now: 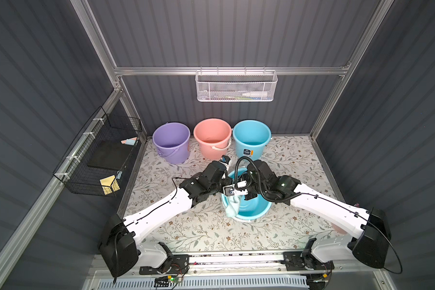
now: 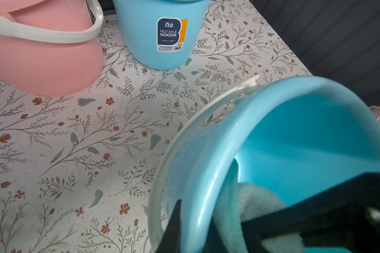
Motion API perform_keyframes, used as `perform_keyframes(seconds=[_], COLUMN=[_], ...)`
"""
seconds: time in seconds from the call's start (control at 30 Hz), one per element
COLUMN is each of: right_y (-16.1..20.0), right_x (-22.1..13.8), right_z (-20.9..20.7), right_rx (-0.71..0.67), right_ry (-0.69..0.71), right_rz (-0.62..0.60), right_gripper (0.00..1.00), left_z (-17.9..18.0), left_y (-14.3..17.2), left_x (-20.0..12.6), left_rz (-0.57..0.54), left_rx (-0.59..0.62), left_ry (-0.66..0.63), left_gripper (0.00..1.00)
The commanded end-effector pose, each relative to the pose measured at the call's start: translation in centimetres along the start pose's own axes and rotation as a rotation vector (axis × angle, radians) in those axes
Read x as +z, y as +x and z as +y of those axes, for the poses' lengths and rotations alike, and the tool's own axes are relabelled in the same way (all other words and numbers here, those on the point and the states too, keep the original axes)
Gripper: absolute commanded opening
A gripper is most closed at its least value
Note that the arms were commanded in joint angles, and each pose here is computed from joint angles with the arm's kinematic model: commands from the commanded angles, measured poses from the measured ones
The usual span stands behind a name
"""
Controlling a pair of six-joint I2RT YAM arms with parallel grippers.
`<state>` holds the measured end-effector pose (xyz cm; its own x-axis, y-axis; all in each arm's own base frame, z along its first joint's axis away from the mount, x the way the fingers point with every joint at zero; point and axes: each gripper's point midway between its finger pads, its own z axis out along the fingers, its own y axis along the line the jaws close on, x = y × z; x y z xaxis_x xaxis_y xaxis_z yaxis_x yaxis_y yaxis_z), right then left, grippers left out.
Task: Wipe the inside of the bucket with a cloth
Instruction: Wipe the dirt from the inside of the bucket.
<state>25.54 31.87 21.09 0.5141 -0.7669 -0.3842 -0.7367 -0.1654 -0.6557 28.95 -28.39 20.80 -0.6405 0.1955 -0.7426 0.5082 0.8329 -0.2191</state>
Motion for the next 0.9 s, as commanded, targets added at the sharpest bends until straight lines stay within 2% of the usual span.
perform_keyframes(seconds=[0.0, 0.2, 0.43, 0.7, 0.87], right_y=[1.0, 4.6, 8.7, 10.9, 11.4], right_x=[-0.2, -0.5, -2.7, -6.7, -9.1], right_z=[-4.6, -7.2, -6.6, -2.2, 1.7], right_rx=[-0.069, -0.084, -0.068, 0.001, 0.038], right_ry=[0.151, 0.229, 0.235, 0.193, 0.089], right_rz=[0.046, 0.175, 0.339, 0.426, 0.434], right_gripper=[0.0, 0.0, 0.0, 0.0, 0.0], left_z=[-1.4, -1.2, -0.9, -1.4, -1.2], left_y=[-1.4, -1.2, -1.3, -1.7, -2.3], left_x=[-0.7, -0.7, -0.9, -1.7, -1.8], left_rz=[-0.04, -0.034, -0.039, -0.056, -0.069], left_rx=[0.011, 0.008, 0.001, -0.031, -0.059], left_ry=[0.064, 0.059, 0.04, 0.071, 0.055], left_gripper=[0.0, 0.0, 0.0, 0.0, 0.0])
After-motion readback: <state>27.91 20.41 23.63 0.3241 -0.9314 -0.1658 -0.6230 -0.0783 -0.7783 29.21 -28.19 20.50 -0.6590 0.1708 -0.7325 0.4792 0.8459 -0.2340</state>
